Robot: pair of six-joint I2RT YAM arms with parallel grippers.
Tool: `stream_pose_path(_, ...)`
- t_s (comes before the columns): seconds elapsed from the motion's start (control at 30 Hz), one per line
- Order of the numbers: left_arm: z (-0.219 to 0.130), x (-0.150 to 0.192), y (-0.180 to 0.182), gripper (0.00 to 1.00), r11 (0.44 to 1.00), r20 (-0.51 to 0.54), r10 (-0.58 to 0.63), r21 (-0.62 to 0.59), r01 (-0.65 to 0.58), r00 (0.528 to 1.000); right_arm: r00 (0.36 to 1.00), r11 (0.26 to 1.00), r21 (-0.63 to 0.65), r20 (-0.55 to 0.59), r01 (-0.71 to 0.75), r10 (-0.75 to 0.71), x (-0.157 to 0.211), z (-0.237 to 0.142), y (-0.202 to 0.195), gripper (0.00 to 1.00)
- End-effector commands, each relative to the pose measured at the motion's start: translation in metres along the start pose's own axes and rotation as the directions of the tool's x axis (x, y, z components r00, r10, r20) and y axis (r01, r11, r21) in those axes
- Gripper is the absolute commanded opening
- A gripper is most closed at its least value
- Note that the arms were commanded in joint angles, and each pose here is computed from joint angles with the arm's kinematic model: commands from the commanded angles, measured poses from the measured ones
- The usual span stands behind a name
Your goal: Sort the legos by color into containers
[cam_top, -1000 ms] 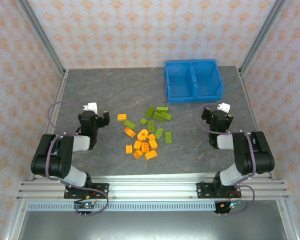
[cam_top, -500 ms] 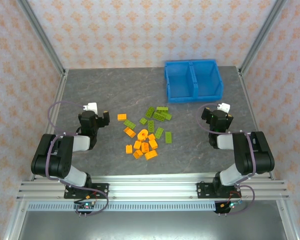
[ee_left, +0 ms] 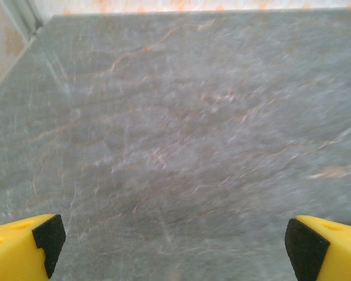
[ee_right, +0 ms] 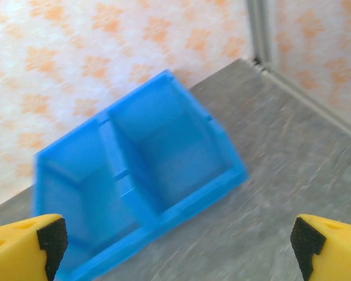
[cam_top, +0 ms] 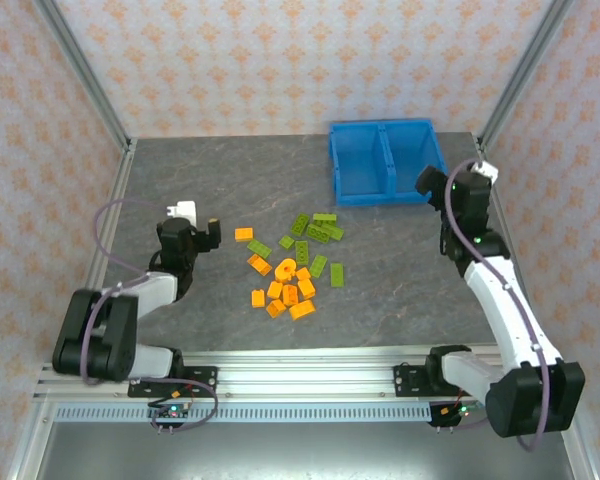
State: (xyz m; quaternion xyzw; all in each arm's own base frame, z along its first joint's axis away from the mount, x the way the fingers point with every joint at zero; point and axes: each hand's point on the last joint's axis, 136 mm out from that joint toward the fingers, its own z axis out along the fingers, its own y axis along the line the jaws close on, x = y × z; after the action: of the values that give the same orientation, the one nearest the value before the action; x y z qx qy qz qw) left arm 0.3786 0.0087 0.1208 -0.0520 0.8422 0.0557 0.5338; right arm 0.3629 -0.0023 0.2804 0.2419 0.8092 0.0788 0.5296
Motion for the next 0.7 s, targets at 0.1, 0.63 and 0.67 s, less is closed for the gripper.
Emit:
stream_pose_path(0.1, -0.072, -0.083, -0.051, 1.00, 0.976, 0.071, -0.027, 0.219, 0.010, 0.997, 0.746, 0.990, -0.065, -0.651, 0.126, -0.138, 0.127, -0.040, 0.025, 0.99)
stream_pose_path(0.63, -0.258, -0.030, -0.170, 1.00, 0.290, 0.189, 0.572, 0.864, -0.413, 0.798, 0.373, 0.882, -0.234, -0.839, 0.409, -0.396, 0.287, -0.012, 0.073, 1.00)
stream_pose_path(0.67, -0.260, -0.022, -0.171, 1.00, 0.264, 0.206, 0.576, 0.869, -0.418, 0.791, 0.363, 0.883, -0.236, -0.845, 0.407, -0.393, 0.297, -0.011, 0.073, 0.99)
